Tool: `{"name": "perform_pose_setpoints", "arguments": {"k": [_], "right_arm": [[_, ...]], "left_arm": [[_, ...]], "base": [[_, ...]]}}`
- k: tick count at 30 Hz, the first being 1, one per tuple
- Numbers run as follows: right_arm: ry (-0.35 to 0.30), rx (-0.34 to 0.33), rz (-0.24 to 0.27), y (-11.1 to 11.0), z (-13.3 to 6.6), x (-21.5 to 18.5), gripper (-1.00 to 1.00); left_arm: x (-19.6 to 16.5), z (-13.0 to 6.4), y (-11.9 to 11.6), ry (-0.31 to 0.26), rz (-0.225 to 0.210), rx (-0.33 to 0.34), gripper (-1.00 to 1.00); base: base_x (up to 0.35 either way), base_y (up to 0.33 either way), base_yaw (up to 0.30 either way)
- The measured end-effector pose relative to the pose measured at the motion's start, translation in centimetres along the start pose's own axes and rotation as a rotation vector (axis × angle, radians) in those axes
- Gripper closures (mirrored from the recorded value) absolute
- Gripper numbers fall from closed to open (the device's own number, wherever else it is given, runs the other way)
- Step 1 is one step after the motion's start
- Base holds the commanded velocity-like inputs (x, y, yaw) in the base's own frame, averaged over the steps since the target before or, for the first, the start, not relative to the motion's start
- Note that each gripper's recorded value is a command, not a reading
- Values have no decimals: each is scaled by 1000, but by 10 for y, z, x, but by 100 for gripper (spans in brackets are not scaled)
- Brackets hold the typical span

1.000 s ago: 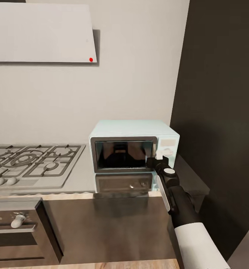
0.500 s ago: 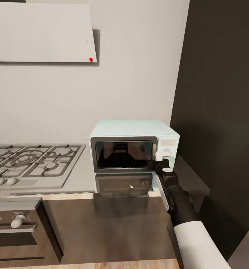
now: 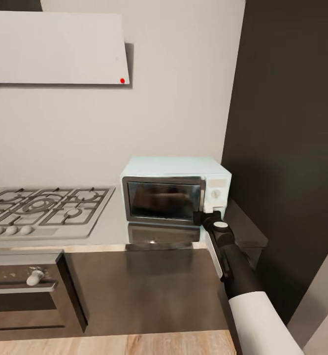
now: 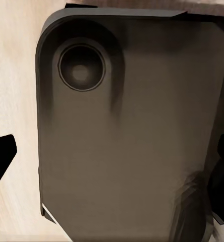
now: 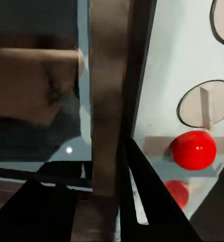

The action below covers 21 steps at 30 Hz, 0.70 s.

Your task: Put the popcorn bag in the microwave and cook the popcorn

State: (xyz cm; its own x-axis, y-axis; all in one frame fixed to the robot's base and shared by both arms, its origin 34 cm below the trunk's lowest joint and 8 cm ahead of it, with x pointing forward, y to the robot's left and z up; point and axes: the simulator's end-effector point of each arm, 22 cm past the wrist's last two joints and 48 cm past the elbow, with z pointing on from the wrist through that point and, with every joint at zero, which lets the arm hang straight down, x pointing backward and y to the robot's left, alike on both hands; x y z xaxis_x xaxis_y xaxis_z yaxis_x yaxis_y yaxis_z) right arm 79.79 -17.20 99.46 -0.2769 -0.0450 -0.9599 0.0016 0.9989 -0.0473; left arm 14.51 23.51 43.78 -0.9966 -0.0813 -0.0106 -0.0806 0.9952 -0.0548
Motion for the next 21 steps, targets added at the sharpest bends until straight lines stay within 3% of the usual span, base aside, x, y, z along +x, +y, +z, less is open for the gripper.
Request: {"name": "perform_pose_setpoints", "arguments": {"k": [3,14,21], "right_arm": [[1,-17,20,5,0,1,100],[-2,-25,16,8,0,1,100],[1,-22,16,5,0,1,100]], "left_arm": [[0,0,0,0,0,0,-100],[0,0,0,0,0,0,-100],[0,0,0,0,0,0,-100]], "base": [[-289,0,0],[-220,79,0],[-81,52,0]]}}
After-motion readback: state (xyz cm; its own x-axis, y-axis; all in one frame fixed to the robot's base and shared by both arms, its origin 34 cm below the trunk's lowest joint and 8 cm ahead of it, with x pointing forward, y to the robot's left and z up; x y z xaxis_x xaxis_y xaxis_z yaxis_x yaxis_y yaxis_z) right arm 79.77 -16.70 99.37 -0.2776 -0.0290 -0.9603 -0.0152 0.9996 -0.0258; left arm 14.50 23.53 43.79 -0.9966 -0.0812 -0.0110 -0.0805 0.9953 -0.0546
